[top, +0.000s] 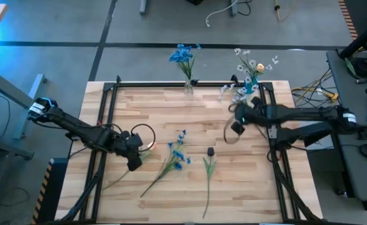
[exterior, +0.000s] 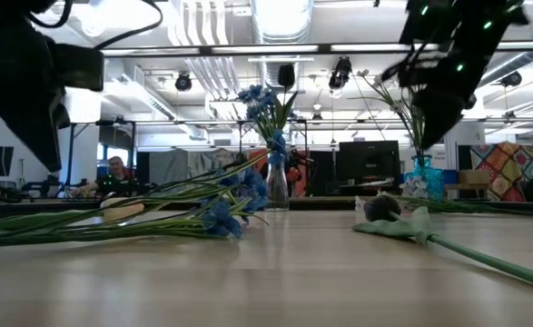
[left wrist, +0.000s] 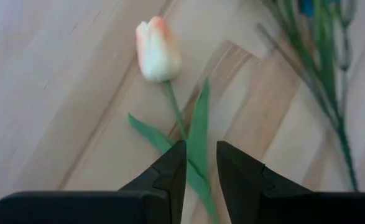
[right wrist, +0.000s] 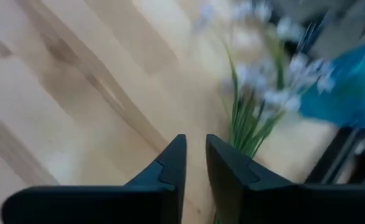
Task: Sort flowers into vase by color
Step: Put the white flowers into the blue vase
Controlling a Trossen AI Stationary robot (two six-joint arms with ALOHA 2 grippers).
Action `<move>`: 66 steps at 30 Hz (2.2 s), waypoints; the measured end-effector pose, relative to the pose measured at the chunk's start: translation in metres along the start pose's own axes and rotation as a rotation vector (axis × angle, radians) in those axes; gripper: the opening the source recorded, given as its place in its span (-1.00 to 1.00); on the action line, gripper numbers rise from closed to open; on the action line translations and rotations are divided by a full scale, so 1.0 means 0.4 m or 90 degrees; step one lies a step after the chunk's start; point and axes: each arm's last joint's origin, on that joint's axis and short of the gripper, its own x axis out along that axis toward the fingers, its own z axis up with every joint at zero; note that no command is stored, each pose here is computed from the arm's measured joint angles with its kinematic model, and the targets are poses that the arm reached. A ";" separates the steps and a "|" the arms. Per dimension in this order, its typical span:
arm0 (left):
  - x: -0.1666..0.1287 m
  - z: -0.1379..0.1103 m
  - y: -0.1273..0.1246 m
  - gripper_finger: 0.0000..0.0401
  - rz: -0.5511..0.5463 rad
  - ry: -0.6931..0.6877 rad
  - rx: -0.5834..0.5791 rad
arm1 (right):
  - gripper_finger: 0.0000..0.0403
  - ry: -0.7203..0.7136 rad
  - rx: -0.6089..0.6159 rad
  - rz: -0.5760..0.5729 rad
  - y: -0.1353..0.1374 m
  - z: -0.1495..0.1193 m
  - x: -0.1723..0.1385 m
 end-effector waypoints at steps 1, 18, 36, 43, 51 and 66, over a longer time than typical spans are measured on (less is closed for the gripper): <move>0.004 -0.004 0.003 -0.63 0.004 0.003 0.001 | -0.68 0.024 0.013 0.013 -0.018 0.004 0.015; 0.030 -0.021 0.017 -0.63 0.001 0.001 0.007 | 0.03 0.261 0.131 0.035 -0.161 0.010 0.254; 0.034 -0.018 0.010 -0.63 -0.026 -0.006 0.003 | -0.54 0.272 0.126 0.089 -0.162 0.008 0.268; 0.034 -0.012 0.004 -0.63 -0.041 -0.028 0.010 | -0.92 0.128 0.081 0.116 -0.129 0.035 0.147; 0.031 0.008 -0.013 -0.63 -0.061 -0.105 0.043 | -0.91 -0.105 0.046 0.150 -0.114 0.026 -0.037; 0.034 0.037 -0.038 -0.63 -0.080 -0.212 0.099 | -0.91 -0.571 0.084 0.076 -0.201 -0.091 -0.309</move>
